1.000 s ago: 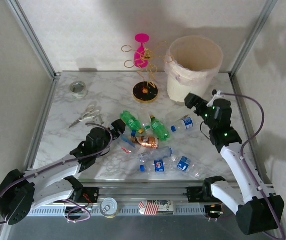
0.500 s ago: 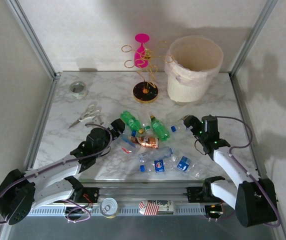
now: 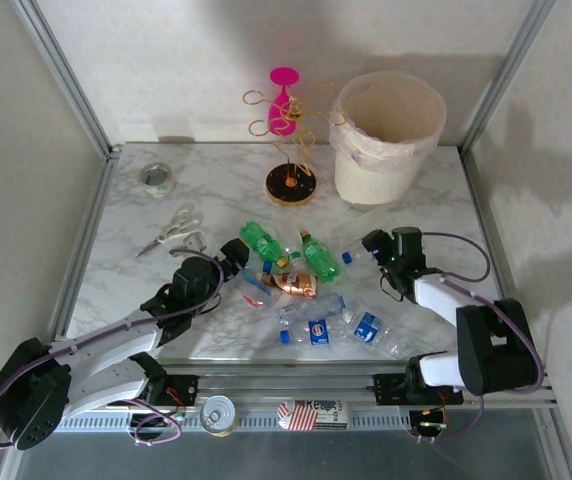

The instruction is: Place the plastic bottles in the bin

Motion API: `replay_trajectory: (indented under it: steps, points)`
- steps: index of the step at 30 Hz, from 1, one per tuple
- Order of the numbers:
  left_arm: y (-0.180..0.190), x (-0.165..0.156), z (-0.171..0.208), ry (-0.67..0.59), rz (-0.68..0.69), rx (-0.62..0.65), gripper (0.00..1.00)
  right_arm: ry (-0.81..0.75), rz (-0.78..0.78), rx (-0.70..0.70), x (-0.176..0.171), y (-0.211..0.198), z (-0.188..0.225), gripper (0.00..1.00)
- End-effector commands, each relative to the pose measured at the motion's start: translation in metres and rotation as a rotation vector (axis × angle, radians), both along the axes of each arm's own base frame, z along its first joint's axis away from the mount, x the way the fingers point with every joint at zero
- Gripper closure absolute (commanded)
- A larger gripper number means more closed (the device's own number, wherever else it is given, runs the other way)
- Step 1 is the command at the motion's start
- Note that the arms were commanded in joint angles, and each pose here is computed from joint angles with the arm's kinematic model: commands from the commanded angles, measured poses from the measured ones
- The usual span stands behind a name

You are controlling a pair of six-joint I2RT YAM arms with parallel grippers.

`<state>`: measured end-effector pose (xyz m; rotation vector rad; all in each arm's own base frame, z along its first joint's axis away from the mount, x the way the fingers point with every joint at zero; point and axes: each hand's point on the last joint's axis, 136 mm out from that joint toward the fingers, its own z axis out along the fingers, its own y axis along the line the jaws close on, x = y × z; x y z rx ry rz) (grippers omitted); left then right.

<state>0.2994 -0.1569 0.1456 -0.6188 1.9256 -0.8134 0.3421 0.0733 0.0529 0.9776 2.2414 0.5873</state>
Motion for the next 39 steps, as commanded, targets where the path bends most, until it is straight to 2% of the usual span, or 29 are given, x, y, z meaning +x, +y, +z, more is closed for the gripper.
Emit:
replay_trajectory:
  steps: [1, 8, 13, 24, 30, 39]
  points:
    - [0.011, -0.002, -0.001, -0.004, 0.042, 0.006, 0.00, -0.032, -0.009, 0.011, 0.018, 0.004, 0.008, 0.01]
    - [0.016, -0.002, 0.001, -0.014, 0.056, 0.013, 0.00, 0.002, -0.010, -0.022, 0.023, 0.002, -0.005, 0.02]
    - [0.018, -0.002, 0.000, -0.014, 0.062, 0.022, 0.00, 0.017, 0.004, -0.056, 0.024, 0.000, -0.009, 0.07]
    - [0.020, -0.003, 0.000, -0.017, 0.069, 0.018, 0.00, 0.039, -0.040, -0.142, -0.006, -0.029, -0.013, 0.17]
    - [0.019, -0.002, 0.001, -0.020, 0.068, 0.010, 0.00, 0.048, -0.037, -0.114, -0.012, -0.029, -0.019, 0.17]
    - [0.019, -0.002, 0.006, -0.026, 0.066, 0.011, 0.00, 0.072, 0.008, -0.020, 0.002, -0.009, -0.033, 0.13]
